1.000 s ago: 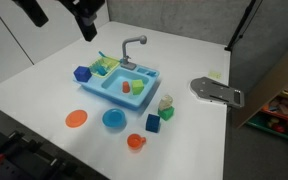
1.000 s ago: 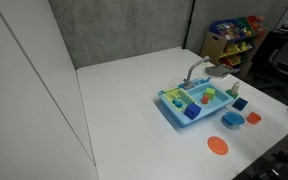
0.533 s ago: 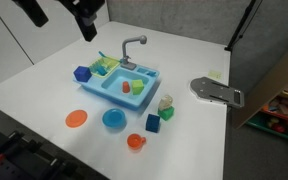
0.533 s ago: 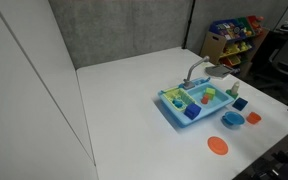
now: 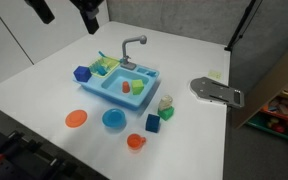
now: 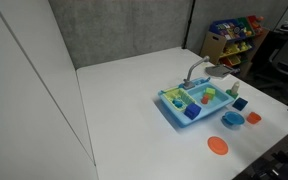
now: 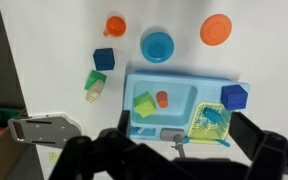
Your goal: Remove the orange cup from the sink and put it on top of the white bottle.
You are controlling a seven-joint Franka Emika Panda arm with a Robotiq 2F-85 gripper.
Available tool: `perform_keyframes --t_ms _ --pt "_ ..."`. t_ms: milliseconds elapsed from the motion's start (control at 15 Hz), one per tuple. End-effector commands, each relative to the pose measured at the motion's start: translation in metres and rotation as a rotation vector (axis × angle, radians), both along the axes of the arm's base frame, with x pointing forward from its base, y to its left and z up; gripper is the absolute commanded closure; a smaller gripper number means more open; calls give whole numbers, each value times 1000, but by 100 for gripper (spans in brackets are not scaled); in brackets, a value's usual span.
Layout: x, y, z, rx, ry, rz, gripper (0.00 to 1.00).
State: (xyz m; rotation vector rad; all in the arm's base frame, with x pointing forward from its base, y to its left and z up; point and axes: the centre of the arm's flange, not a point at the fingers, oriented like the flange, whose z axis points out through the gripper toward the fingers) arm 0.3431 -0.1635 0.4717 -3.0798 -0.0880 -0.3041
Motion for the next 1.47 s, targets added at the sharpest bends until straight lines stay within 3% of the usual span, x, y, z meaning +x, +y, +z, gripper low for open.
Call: perform_keyframes --t_ms 0,400,800,1400 --pt "39 9 5 -10 9 -15 0" --pt "99 30 -15 -44 50 -62 0" --pt "153 46 -66 -59 133 -123 0" --pt "193 49 -165 -38 224 -130 0"
